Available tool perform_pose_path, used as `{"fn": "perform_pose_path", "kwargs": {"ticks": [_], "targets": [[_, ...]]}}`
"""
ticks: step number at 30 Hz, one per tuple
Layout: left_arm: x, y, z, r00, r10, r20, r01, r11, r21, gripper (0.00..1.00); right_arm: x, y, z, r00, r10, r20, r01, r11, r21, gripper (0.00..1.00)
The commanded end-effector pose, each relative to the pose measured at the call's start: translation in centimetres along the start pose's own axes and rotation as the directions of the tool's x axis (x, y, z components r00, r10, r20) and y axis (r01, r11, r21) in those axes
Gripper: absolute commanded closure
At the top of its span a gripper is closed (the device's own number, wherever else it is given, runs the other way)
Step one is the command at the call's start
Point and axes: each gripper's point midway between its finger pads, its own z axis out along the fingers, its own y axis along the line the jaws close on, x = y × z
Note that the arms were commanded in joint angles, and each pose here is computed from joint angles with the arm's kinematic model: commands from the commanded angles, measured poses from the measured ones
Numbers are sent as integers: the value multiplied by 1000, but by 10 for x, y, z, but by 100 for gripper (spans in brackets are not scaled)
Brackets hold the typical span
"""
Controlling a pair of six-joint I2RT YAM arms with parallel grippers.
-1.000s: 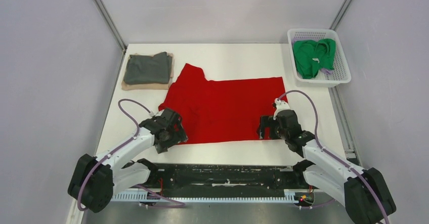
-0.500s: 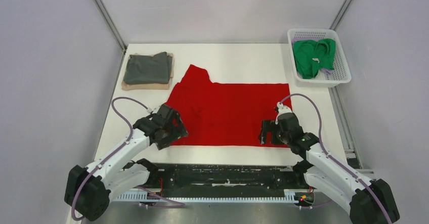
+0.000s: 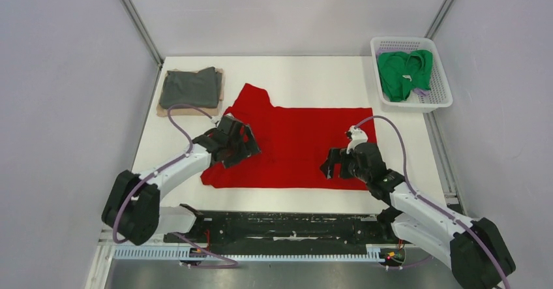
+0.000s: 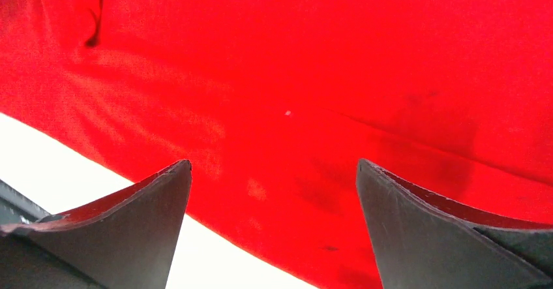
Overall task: Fold and stack the t-shirts
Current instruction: Fold the flattened tshirt in 1/3 of the way
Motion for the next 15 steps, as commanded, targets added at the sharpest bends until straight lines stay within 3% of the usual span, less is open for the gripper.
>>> {"fn": "perform_pose_path", "kwargs": {"ticks": [1,10,15], "targets": [[5,3,22,998,55,-21,-55,998,-4,0,20,19,10,999,-10,-31,7,996,-93,1],[60,64,27,990,34,-139,-50,993,-108,0,78,-13,-4,976,-40,-216,45,999,19,1],[80,73,14,985,13,-173,-26,997,-75,0,93,-12,-14,964,-57,-261,60,998,2,1]]}}
